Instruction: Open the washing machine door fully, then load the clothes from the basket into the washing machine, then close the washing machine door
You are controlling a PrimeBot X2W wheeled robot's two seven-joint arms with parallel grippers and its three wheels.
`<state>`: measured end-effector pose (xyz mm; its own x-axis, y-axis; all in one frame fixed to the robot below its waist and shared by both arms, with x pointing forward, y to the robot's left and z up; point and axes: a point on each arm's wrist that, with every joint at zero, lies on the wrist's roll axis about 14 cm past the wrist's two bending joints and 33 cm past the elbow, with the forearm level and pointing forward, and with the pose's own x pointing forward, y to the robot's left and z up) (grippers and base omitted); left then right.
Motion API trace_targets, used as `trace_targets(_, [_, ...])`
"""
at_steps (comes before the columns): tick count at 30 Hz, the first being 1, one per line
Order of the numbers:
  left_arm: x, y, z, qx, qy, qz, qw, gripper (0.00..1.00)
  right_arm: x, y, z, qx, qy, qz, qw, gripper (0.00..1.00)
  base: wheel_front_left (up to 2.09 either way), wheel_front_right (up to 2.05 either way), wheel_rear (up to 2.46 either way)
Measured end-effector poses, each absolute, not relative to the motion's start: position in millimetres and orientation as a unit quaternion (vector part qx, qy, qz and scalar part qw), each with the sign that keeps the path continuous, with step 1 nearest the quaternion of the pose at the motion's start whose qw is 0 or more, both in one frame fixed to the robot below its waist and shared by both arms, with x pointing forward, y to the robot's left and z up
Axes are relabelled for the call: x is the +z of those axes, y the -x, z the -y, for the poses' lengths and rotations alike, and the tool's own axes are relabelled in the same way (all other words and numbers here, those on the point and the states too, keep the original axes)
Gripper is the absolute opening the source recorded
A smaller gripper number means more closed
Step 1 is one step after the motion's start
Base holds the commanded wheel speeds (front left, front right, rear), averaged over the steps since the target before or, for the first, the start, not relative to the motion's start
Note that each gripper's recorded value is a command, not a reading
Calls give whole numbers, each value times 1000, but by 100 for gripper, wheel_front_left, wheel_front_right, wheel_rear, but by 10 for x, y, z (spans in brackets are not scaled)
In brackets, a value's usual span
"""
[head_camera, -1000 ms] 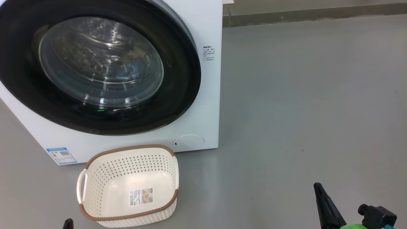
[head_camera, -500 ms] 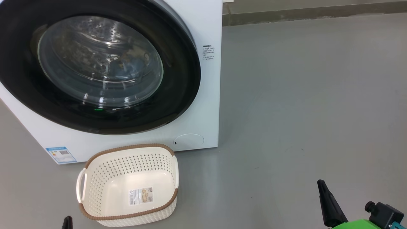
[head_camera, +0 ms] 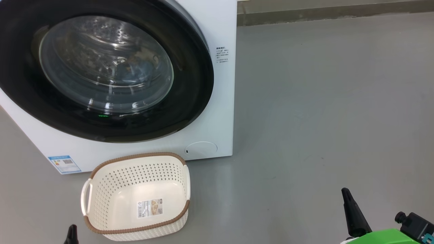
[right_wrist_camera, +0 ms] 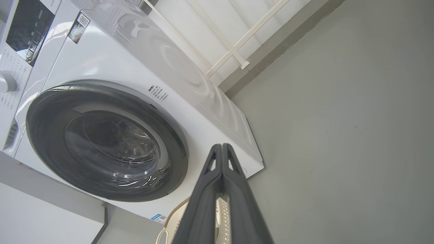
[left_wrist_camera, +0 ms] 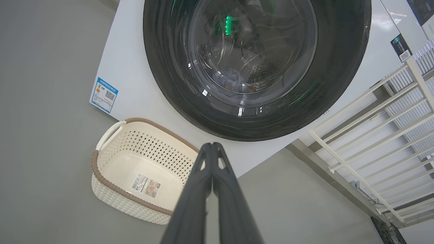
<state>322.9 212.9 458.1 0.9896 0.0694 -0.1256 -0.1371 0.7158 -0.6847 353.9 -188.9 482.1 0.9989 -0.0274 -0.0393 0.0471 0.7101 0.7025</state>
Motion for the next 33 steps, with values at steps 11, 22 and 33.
trace_targets(11, [4617,-3327,-2110,56,425,-42,903,0,4772,-3542,1938,-33,-434,-20,900,0,0,0,0])
trace_targets(22, [4619,-3390,-2079,55,477,-45,876,0,4776,-3588,1960,-37,-485,-22,873,0,0,0,0])
trace_targets(33, [4646,-3470,-2039,52,530,-44,845,0,4779,-3627,1983,-40,-534,-23,844,0,0,0,0])
